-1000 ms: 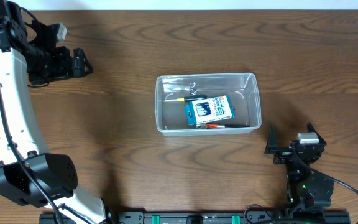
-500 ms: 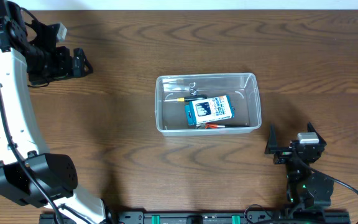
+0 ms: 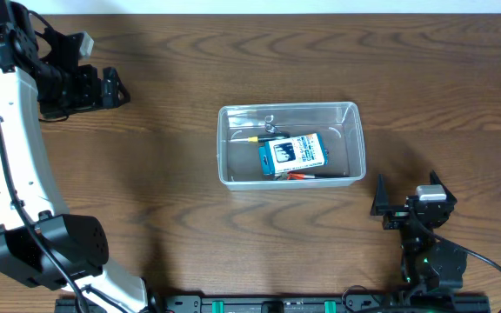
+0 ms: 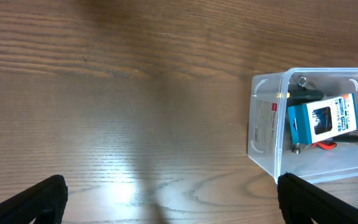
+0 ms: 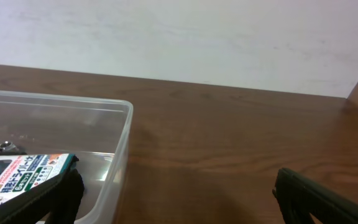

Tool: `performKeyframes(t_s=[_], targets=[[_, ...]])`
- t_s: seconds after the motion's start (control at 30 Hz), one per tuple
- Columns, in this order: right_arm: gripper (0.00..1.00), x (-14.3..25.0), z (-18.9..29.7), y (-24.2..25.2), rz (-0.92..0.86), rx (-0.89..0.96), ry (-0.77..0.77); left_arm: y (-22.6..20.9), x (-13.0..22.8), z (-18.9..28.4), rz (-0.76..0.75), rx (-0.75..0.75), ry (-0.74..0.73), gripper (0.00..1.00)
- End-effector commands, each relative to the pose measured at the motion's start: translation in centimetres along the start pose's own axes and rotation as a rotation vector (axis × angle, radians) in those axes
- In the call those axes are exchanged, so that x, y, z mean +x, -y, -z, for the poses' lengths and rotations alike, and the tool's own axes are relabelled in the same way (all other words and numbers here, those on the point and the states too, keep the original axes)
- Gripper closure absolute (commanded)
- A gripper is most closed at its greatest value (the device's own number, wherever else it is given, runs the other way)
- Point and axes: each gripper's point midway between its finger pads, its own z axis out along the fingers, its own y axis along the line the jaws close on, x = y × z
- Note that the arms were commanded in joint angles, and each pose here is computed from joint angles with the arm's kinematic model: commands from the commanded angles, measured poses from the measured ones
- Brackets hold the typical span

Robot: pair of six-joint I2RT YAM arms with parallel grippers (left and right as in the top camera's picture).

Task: Pack container

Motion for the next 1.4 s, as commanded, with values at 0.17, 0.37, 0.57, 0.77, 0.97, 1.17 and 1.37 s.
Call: performKeyframes(t_s=[0.17, 0.37, 0.57, 0.77, 0.97, 1.17, 1.37], targets=[[0.01, 0.1, 0.0, -0.3, 0.014, -0.012, 0.005, -0.2, 0.1, 0.0, 0.016, -0.008, -0.003, 0.02], [0.01, 0.1, 0.0, -0.3, 0.014, -0.012, 0.005, -0.1, 0.1, 0.3, 0.012, -0.01, 0.006, 0.02], [0.01, 0.1, 0.0, -0.3, 0.014, -0.012, 0.005, 0.6, 0.3, 1.9, -0.004, -0.019, 0.049, 0.02], [0.01, 0.1, 0.0, -0.3, 0.014, -0.012, 0.005, 2.1, 1.0, 5.6, -0.041, -0.041, 0.149, 0.02], [0.01, 0.1, 0.0, -0.3, 0.014, -0.012, 0.005, 5.3, 2.4, 9.3, -0.09, -0.045, 0.267, 0.02], [0.01, 0.1, 0.0, -0.3, 0.014, -0.012, 0.005, 10.6, 3.3, 8.5, -0.271, 0.015, 0.428, 0.02], [0.01, 0.1, 0.0, -0.3, 0.014, -0.012, 0.005, 15.2, 5.8, 6.5, -0.482, 0.104, 0.65, 0.02]])
